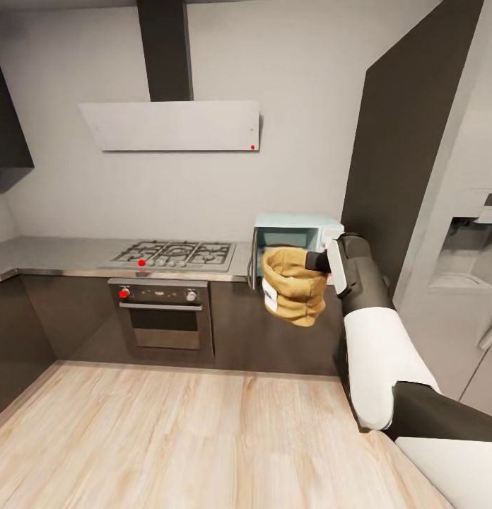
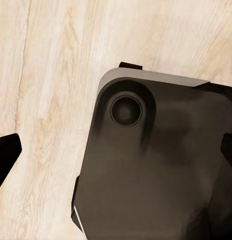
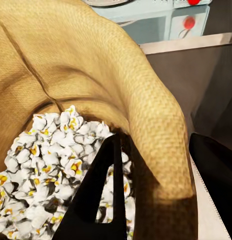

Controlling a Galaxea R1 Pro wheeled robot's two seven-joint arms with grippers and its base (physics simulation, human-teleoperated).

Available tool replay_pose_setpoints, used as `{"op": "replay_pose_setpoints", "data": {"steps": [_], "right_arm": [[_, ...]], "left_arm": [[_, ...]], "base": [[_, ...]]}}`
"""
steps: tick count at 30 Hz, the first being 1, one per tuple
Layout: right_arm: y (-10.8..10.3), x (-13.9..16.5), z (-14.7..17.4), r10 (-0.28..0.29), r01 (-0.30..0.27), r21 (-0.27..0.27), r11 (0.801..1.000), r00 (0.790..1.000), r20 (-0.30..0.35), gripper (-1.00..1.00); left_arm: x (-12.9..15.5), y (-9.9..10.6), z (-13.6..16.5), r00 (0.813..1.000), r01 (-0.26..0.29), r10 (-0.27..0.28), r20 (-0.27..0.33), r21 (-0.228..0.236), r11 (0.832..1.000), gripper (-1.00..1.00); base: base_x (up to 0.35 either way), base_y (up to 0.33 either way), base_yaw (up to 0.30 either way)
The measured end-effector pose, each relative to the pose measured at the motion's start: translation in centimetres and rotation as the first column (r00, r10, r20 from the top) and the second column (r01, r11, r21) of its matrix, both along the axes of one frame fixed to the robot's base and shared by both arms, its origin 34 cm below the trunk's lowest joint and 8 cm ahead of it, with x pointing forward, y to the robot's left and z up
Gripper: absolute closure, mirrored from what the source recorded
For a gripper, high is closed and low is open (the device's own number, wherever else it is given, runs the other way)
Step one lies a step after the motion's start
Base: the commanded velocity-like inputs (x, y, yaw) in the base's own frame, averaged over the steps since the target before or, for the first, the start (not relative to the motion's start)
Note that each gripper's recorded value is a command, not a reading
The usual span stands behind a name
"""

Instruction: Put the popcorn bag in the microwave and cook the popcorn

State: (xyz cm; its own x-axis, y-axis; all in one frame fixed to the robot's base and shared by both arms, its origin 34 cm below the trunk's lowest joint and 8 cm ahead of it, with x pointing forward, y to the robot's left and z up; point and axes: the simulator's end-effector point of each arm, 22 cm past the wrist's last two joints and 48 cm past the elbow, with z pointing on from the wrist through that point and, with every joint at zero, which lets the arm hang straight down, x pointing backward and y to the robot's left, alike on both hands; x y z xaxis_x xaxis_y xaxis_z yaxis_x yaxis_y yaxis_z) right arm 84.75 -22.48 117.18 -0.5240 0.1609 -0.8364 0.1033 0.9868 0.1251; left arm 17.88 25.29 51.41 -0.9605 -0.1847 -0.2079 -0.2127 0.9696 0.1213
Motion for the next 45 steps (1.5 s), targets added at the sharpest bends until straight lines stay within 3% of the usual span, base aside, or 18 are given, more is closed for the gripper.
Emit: {"op": "replay_pose_setpoints", "data": {"steps": [2,14,36,45], "right_arm": [[-1.1,0.0,0.0,-0.016,0.016,-0.005,1.0,1.0,0.0,1.0],[-0.5,0.0,0.1,-0.008,0.008,-0.014,1.0,1.0,0.002,1.0],[0.5,0.0,0.1,0.011,-0.011,0.013,1.0,1.0,0.004,1.0],[0.5,0.0,0.2,0.014,-0.014,0.015,1.0,1.0,0.005,1.0]], "left_arm": [[0.0,0.0,0.0,1.0,0.0,0.0,0.0,0.0,1.0,-1.0],[0.0,0.0,0.0,1.0,0.0,0.0,0.0,0.0,1.0,-1.0],[0.0,0.1,0.0,1.0,-0.003,0.003,0.001,0.006,1.0,-1.0],[-0.2,0.2,0.0,1.0,-0.002,0.003,-0.006,0.0,1.0,-1.0]], "base": [[0.0,0.0,-0.003],[0.0,0.0,-0.216],[0.003,0.0,-0.005],[0.285,0.0,0.0]]}}
